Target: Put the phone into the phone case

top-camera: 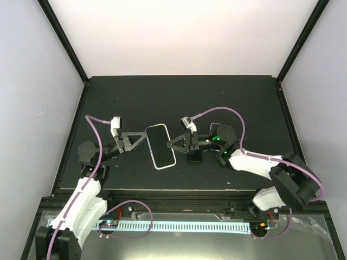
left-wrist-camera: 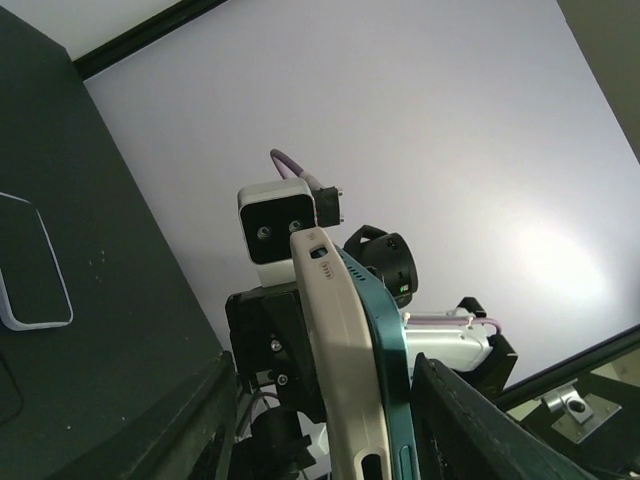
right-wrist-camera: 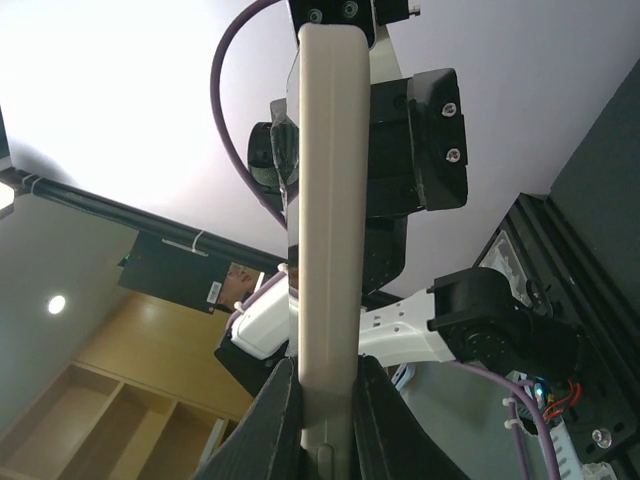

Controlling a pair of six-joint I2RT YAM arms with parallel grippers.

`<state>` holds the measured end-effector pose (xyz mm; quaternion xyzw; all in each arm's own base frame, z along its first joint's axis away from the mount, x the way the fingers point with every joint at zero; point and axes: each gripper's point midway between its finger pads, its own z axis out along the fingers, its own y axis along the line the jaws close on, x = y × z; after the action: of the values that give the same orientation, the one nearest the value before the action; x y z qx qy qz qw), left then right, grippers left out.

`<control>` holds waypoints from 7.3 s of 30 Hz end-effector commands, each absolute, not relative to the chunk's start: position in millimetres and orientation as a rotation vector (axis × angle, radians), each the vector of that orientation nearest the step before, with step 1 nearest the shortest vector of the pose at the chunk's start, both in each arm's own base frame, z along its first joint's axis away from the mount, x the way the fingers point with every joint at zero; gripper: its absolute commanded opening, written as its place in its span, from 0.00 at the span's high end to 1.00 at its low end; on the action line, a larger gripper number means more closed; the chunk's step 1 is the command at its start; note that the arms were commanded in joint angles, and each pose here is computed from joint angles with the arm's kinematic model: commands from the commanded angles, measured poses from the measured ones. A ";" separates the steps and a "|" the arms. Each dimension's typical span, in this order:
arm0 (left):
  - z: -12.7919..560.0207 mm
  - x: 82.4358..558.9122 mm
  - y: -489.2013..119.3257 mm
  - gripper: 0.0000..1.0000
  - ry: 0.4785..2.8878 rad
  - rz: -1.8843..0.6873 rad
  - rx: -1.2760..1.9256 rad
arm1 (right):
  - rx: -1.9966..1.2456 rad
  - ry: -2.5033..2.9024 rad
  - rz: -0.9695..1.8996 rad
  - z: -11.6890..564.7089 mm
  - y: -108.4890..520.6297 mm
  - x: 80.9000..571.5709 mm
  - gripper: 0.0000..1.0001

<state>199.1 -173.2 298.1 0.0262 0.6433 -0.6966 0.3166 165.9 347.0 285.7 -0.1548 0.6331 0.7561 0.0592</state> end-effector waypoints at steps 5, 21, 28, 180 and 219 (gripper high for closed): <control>303.3 204.2 -176.5 0.62 1.700 -1.814 0.083 | -0.518 1.855 2.275 292.5 350.5 165.9 0.99; 263.0 221.3 -175.0 0.98 1.954 -1.681 -0.073 | -0.481 1.916 2.233 275.0 355.6 173.0 0.93; 285.2 212.9 -177.7 0.71 1.841 -1.761 0.005 | -0.483 1.849 2.324 287.3 350.7 165.5 0.97; 222.2 224.3 -186.2 0.98 2.126 -1.626 -0.166 | -0.053 1.995 2.131 245.1 356.3 193.6 0.83; 198.1 214.6 -137.5 0.01 2.327 -1.027 -0.131 | -0.090 2.428 1.561 107.3 351.4 248.0 0.99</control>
<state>217.6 -143.7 190.8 -0.0660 0.8660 -0.4089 0.2803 230.0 340.2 99.5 -0.0095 0.8422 0.5298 0.0997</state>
